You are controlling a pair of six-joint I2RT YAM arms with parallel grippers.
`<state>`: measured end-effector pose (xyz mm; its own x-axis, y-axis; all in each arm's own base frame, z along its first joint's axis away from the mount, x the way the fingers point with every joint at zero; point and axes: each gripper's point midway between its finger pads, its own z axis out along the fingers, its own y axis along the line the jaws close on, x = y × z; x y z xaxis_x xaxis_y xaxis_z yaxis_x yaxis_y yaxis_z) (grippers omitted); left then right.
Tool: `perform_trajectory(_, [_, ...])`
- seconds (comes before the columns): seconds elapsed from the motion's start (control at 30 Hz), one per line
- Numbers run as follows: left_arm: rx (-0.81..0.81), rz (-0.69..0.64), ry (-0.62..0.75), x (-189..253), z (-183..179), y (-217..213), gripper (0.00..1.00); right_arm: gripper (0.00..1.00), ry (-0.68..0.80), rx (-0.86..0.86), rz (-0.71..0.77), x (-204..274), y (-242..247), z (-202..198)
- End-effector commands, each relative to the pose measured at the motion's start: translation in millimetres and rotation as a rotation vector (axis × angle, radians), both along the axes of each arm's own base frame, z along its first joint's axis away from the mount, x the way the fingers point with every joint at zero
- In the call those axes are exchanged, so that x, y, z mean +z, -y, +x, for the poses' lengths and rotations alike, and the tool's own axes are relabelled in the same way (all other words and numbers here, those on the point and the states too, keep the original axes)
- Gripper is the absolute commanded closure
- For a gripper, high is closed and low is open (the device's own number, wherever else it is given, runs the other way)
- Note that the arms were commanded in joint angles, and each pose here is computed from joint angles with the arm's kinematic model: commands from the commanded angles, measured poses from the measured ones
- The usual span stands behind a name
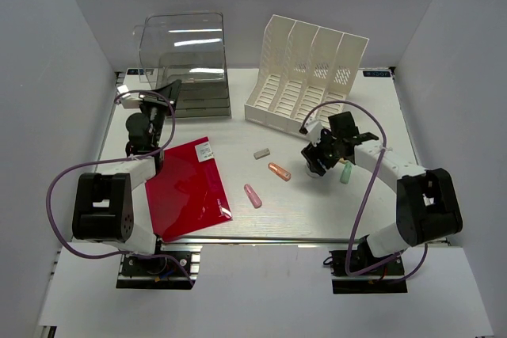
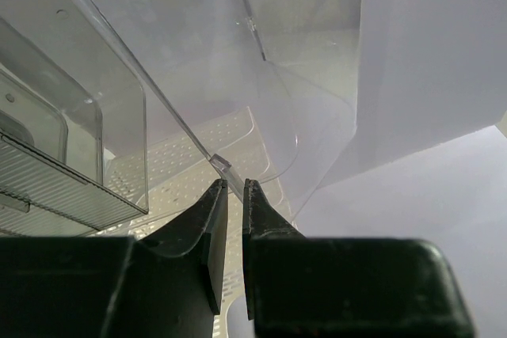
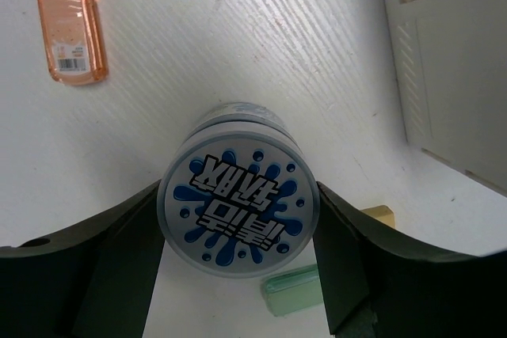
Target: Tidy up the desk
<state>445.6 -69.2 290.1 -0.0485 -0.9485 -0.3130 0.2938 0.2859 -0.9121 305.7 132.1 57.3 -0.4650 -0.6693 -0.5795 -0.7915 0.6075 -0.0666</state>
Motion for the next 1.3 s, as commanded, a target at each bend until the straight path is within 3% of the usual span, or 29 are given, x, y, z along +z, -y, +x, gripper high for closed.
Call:
perform_trajectory(0.0, [0.010,0.010,0.154,60.9,-9.4,-3.1,1.00,1.00,-0.004,0.080,0.018,15.7,-11.6,-1.9])
perform_trajectory(0.27, [-0.010,0.017,0.158,71.8,-8.9,0.5,1.00,1.00,0.234,0.332,-0.034,116.3,-37.5,21.2])
perform_trajectory(0.43, [-0.013,0.020,0.146,76.0,-9.1,1.0,1.00,1.00,0.342,0.516,-0.126,147.0,-57.2,28.5])
perform_trajectory(0.6, [-0.006,0.021,0.140,81.6,-8.9,-0.1,1.00,1.00,0.529,0.710,-0.144,198.5,-110.8,33.8])
perform_trajectory(0.77, [-0.009,0.020,0.138,86.5,-6.4,0.5,1.00,1.00,0.736,0.914,-0.187,218.9,-174.7,23.6])
perform_trajectory(0.9, [-0.011,0.022,0.128,85.7,-3.9,0.8,1.00,1.00,0.967,0.966,-0.281,229.1,-218.4,30.7])
perform_trajectory(1.27, [0.003,0.018,0.138,93.1,-3.2,-1.6,1.00,1.00,1.219,0.874,-0.342,226.9,-310.5,69.0])
